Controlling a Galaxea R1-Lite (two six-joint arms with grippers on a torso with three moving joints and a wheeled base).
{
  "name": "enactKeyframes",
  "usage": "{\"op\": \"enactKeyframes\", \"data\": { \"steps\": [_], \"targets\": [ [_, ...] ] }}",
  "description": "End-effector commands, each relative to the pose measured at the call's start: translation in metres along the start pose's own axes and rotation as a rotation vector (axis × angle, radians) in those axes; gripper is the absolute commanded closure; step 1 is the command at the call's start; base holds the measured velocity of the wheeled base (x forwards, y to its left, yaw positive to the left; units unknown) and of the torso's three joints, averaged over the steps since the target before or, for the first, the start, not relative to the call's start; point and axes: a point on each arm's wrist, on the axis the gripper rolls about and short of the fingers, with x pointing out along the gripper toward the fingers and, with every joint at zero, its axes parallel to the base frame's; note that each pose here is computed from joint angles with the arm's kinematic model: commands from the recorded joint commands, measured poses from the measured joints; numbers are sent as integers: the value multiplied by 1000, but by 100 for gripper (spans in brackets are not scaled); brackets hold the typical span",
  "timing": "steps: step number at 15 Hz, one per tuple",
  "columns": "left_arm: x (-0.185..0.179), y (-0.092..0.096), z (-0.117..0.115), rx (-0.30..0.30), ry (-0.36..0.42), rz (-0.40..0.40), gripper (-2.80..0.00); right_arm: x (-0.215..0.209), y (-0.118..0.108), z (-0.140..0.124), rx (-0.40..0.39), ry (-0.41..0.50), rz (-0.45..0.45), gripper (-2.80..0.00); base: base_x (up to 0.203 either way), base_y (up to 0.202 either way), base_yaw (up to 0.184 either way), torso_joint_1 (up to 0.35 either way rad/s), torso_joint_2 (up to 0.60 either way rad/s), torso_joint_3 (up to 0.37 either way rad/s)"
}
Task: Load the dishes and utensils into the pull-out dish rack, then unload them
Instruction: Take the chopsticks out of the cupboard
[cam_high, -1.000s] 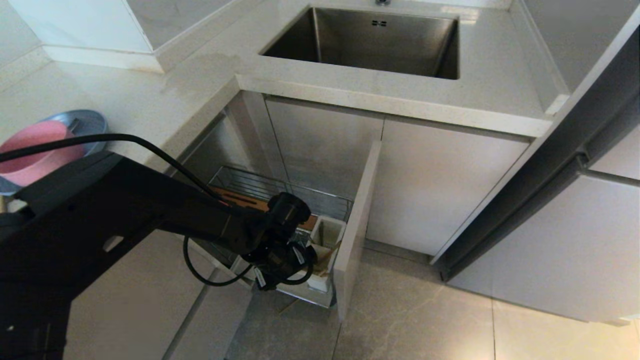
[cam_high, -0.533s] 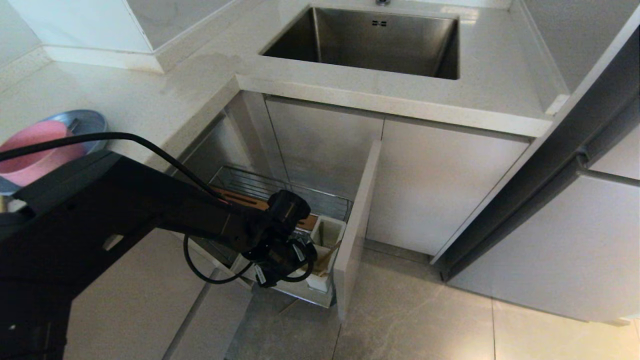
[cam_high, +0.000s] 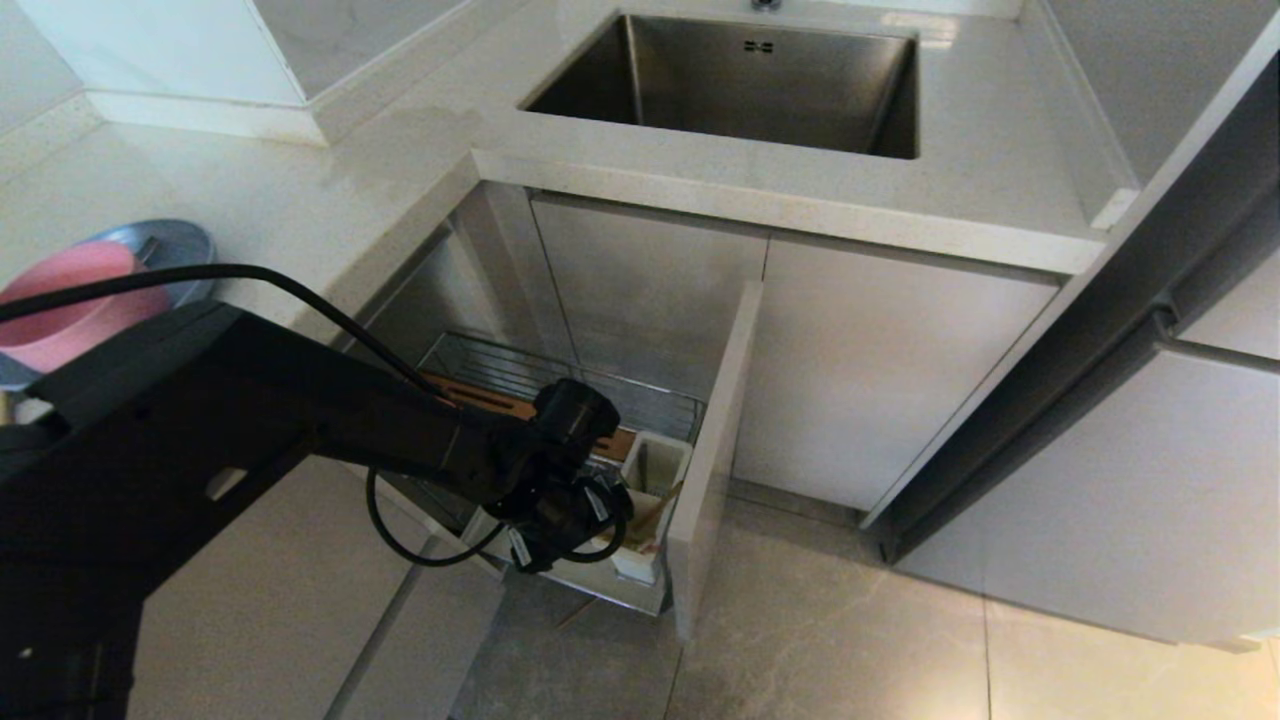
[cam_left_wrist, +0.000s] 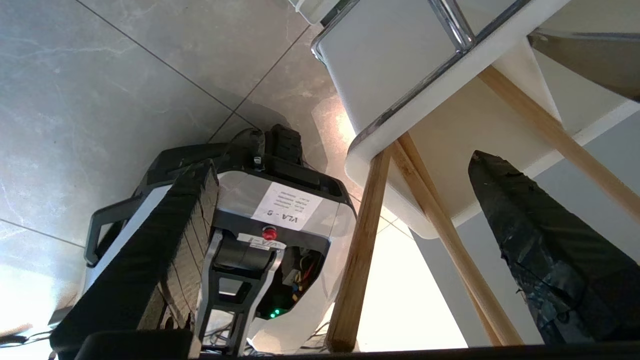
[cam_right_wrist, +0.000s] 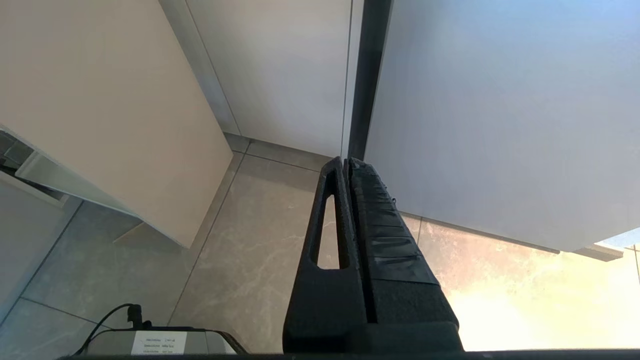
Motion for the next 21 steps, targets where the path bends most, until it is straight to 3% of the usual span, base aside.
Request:
{"op": "enactKeyframes", "data": {
  "steps": [1,8,9,12,21],
  "targets": [
    [0,0,0,-7,-1,5,-280,1,0,-2,0,7,0,0,0,0,0,0,0,0],
    [0,0,1,-6,-3,3,-280,1,0,-2,0,7,0,0,0,0,0,0,0,0],
    [-1,0,1,-6,-6,3,0,1,0,-3,0,9,0,0,0,0,0,0,0,0],
    [-4,-1,3,-7,-55,25,0,1,0,-2,0,9,0,0,0,0,0,0,0,0],
    [-4,-1,2,-4,-52,25,0,1,0,-2,0,8,0,0,0,0,0,0,0,0]
  ]
}}
